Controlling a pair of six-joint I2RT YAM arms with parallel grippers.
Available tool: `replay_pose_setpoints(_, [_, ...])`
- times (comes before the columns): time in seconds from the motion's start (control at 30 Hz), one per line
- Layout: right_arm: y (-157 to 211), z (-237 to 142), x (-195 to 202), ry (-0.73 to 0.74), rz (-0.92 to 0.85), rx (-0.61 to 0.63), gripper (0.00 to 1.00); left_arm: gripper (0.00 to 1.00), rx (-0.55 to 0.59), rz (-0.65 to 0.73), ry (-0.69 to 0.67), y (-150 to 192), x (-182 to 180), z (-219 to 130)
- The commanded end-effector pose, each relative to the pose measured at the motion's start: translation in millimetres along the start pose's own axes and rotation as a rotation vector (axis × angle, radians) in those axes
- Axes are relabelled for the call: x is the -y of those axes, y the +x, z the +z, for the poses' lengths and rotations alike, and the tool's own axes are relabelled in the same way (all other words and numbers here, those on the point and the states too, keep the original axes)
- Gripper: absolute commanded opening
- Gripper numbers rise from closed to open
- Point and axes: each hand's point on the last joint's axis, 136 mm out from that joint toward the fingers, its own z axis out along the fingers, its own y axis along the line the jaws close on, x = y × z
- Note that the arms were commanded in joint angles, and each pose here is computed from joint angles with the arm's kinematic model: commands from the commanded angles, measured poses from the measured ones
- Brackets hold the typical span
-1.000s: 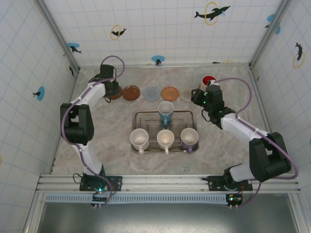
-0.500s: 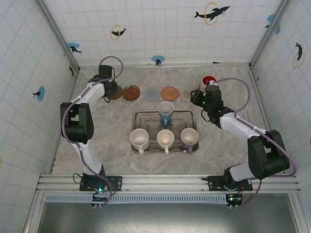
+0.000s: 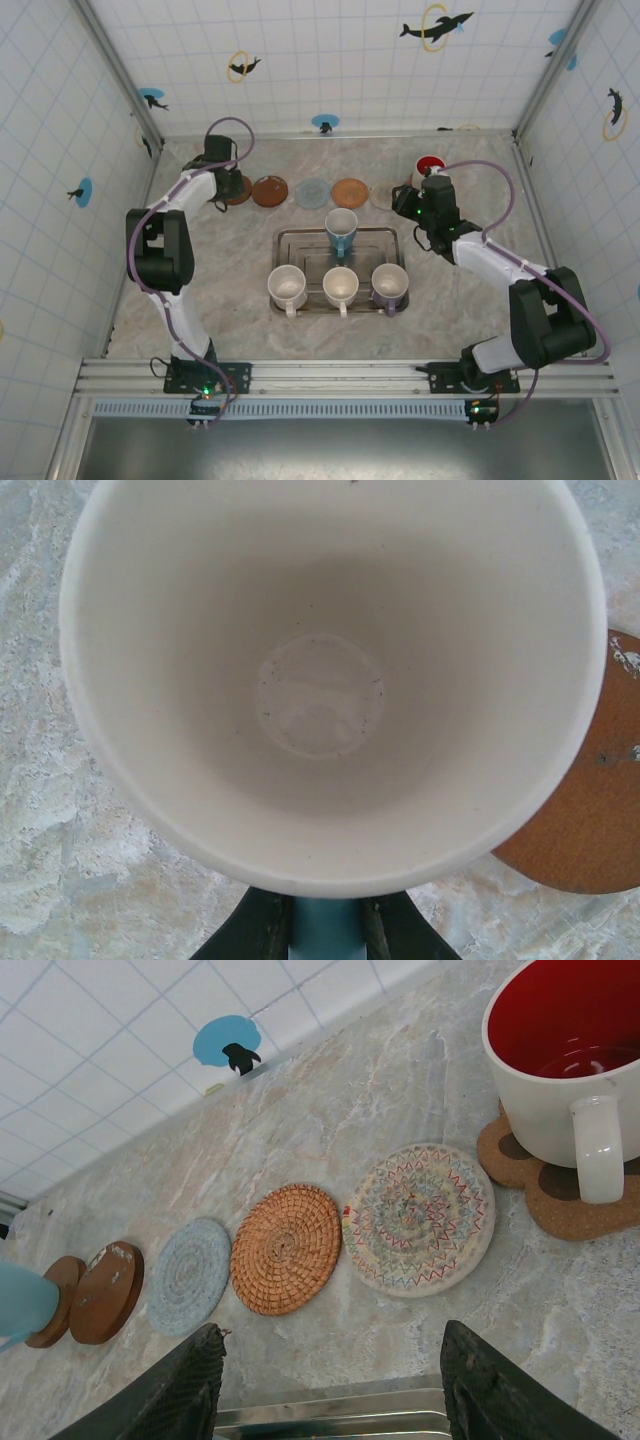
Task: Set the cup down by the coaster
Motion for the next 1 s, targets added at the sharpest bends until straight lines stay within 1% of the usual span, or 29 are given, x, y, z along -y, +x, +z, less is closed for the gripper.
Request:
replay_pose_setpoints(0.0, [-20.5,0.3,-14.8,-0.037,0.011,0.045,0.59,0.00,0.077,-0.029,0.015,-27.0,2.2,-3.9])
replay_pose_setpoints(0.5, [-19.8,0.5,-14.9,-0.038,0.010,0.041,0.59,0.00,0.091,-0.032,0.039,-31.9,6.6,-7.8])
replay_pose_setpoints(0.97, [-19.8,0.4,-15.3,-0.039,0.010,0.040,0.59,0.00,0.053,-0.022,0.035,-24.7,7.3,1.0])
